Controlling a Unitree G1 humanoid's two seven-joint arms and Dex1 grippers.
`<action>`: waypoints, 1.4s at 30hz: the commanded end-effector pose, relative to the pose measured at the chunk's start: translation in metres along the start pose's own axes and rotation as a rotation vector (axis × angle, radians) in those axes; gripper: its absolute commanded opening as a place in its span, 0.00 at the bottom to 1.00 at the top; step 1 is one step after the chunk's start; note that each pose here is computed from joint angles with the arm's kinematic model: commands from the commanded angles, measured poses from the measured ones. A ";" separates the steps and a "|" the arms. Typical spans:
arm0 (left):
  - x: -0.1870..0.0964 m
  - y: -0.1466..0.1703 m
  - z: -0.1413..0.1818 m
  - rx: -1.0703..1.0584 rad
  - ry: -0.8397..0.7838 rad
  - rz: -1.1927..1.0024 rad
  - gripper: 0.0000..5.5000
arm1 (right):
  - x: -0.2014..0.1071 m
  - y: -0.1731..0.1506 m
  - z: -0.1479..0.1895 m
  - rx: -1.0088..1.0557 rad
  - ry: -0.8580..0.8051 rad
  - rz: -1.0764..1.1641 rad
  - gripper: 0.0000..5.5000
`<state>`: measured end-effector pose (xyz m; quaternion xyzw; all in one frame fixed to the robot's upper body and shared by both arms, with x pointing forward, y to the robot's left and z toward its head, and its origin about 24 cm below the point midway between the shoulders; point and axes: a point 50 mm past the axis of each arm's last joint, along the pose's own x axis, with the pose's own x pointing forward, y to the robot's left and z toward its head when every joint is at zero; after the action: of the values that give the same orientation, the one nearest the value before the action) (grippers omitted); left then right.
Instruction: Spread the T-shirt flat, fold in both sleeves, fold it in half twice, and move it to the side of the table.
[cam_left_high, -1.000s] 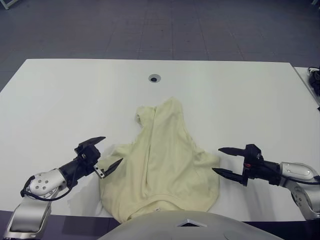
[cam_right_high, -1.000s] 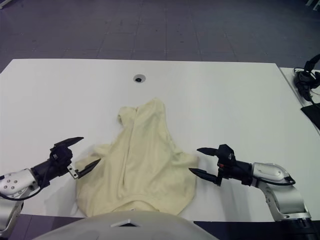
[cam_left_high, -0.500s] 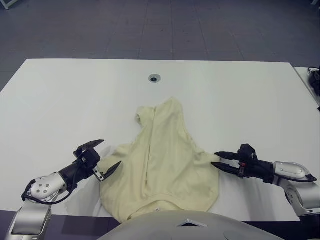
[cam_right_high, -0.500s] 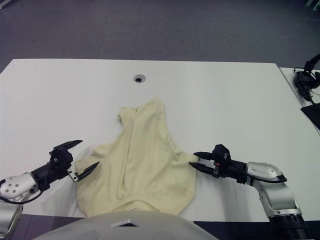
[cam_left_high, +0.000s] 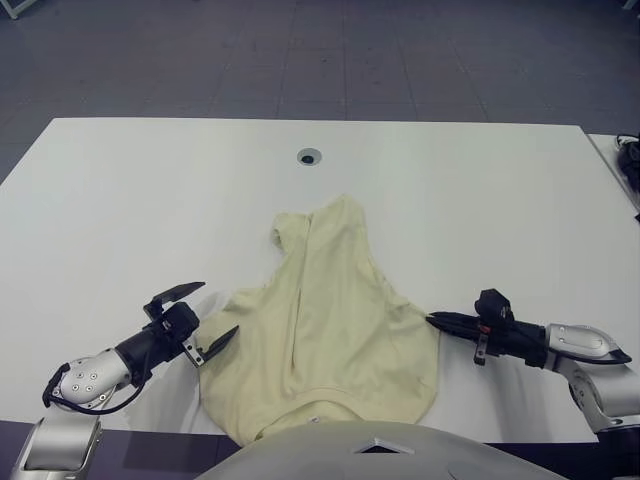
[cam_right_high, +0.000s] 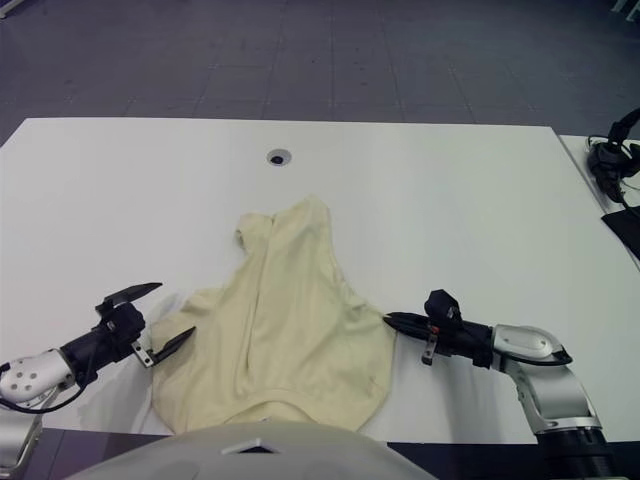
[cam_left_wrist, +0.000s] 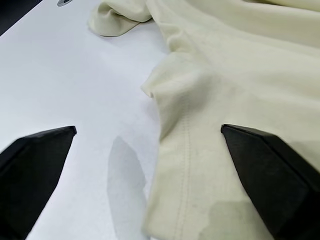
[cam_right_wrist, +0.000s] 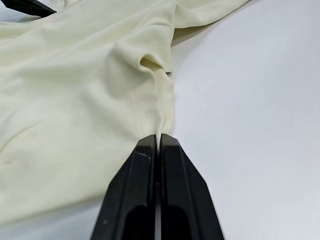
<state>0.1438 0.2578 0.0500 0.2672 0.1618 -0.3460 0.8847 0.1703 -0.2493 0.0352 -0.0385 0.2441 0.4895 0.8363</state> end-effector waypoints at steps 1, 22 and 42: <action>-0.001 -0.008 -0.019 0.028 0.105 -0.024 0.98 | -0.010 0.001 -0.003 0.000 -0.002 -0.019 0.01; -0.054 -0.054 -0.002 0.123 0.162 -0.147 0.98 | -0.055 0.046 -0.010 0.052 0.082 0.163 0.01; -0.048 -0.024 -0.004 0.176 0.177 -0.034 0.98 | -0.069 0.033 -0.032 0.040 0.097 0.121 0.34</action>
<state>0.0952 0.2700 0.0640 0.3701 0.1978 -0.3454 0.8394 0.1035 -0.2951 0.0440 -0.0259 0.2949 0.5282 0.7958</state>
